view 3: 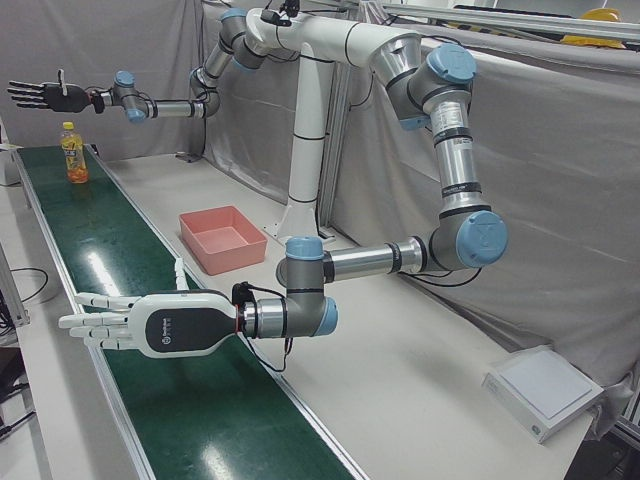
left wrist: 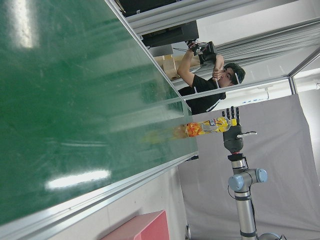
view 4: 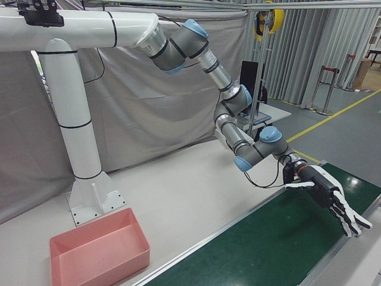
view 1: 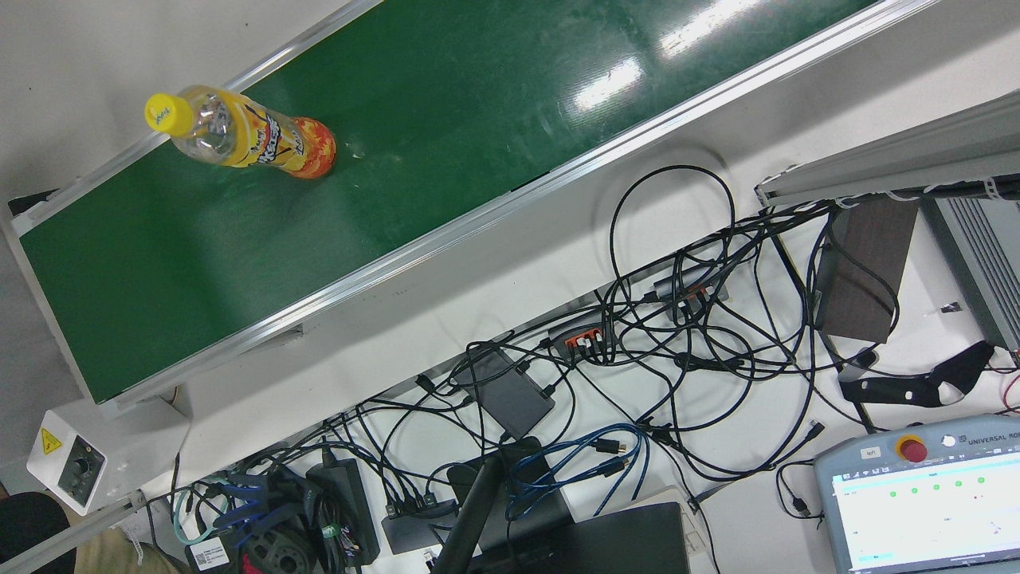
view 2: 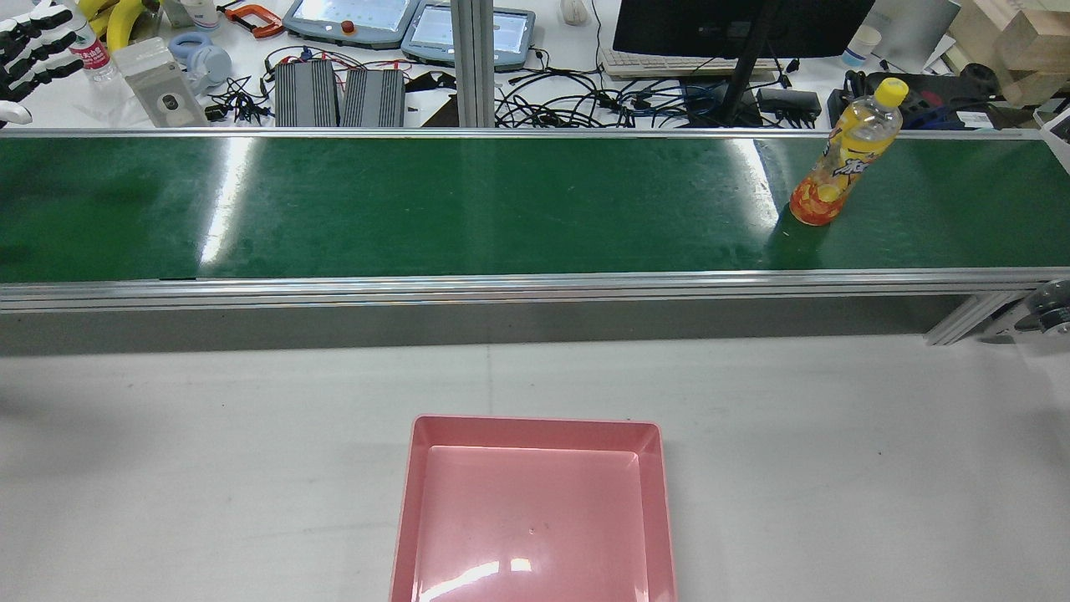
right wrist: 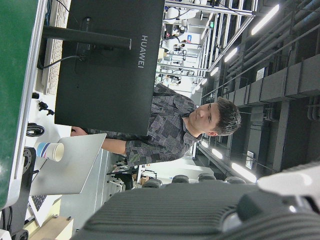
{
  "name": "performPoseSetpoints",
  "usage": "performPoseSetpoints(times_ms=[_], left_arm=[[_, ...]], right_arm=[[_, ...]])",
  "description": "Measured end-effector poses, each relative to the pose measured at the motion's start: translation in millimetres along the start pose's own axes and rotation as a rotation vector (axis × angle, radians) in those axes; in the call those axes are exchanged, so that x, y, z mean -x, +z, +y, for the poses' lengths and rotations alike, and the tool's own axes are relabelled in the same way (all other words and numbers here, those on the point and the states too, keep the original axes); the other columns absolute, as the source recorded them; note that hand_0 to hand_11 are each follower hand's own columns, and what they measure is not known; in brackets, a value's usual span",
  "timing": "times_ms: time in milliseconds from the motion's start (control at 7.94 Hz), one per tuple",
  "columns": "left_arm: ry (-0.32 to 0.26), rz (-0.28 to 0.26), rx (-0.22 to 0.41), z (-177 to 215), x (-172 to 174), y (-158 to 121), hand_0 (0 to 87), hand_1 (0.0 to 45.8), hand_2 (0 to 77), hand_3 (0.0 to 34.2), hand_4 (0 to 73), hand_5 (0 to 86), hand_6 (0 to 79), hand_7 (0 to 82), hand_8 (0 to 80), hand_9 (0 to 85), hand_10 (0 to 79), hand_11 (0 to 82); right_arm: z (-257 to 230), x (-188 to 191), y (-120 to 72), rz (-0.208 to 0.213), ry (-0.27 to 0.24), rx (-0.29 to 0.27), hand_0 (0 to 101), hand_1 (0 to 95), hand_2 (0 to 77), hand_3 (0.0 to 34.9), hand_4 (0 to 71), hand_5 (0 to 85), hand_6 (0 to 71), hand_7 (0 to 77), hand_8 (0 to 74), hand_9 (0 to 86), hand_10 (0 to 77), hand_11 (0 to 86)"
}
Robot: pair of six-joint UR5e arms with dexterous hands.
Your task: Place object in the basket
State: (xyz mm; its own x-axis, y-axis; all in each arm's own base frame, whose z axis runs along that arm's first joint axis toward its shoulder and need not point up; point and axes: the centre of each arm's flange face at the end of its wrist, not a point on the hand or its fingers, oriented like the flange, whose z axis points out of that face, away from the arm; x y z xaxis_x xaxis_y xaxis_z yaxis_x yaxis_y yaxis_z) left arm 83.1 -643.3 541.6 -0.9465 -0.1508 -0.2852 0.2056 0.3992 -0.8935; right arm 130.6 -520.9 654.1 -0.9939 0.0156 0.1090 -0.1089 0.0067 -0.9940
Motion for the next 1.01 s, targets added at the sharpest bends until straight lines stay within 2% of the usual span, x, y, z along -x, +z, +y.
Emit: performPoseSetpoints(times_ms=[252,378,504,756,1008], left_arm=[[-0.003,-0.002,-0.009,-1.4,-1.0,-1.2,49.3,12.5,0.0,0.0,15.8,9.8,0.0,0.5,4.9,9.8,7.6,13.1],[-0.004,-0.001,-0.008,-1.2,-0.8,-1.1,49.3,10.4,0.0,0.0,15.8,9.8,0.0,0.5,4.9,9.8,7.6,13.1],[-0.004,0.000,-0.006,-1.3,-0.8,-1.0,49.4,11.4,0.0,0.0,15.8,9.8,0.0,0.5,4.9,9.8,8.2,13.1],[-0.006,0.003,0.000,-1.0,-0.1,-0.2,48.3,7.1,0.0,0.0,15.8,8.7,0.0,0.5,4.9,9.8,7.6,13.1],[-0.007,0.004,0.005,-0.6,0.7,0.3,48.4,8.7,0.0,0.0,15.8,8.7,0.0,0.5,4.9,9.8,7.6,13.1]], right_arm=[[0.0,0.0,0.0,0.000,0.000,0.000,0,0.0,0.5,0.3,0.0,0.0,0.0,0.5,0.0,0.0,0.0,0.0],[0.0,0.0,0.0,0.000,0.000,0.000,0,0.0,0.5,0.3,0.0,0.0,0.0,0.5,0.0,0.0,0.0,0.0],[0.0,0.0,0.0,0.000,0.000,0.000,0,0.0,0.5,0.3,0.0,0.0,0.0,0.5,0.0,0.0,0.0,0.0],[0.0,0.0,0.0,0.000,0.000,0.000,0,0.0,0.5,0.3,0.0,0.0,0.0,0.5,0.0,0.0,0.0,0.0],[-0.2,0.0,-0.2,0.000,0.000,0.000,0,0.0,0.5,0.2,0.0,0.0,0.0,0.5,0.0,0.0,0.0,0.0]])
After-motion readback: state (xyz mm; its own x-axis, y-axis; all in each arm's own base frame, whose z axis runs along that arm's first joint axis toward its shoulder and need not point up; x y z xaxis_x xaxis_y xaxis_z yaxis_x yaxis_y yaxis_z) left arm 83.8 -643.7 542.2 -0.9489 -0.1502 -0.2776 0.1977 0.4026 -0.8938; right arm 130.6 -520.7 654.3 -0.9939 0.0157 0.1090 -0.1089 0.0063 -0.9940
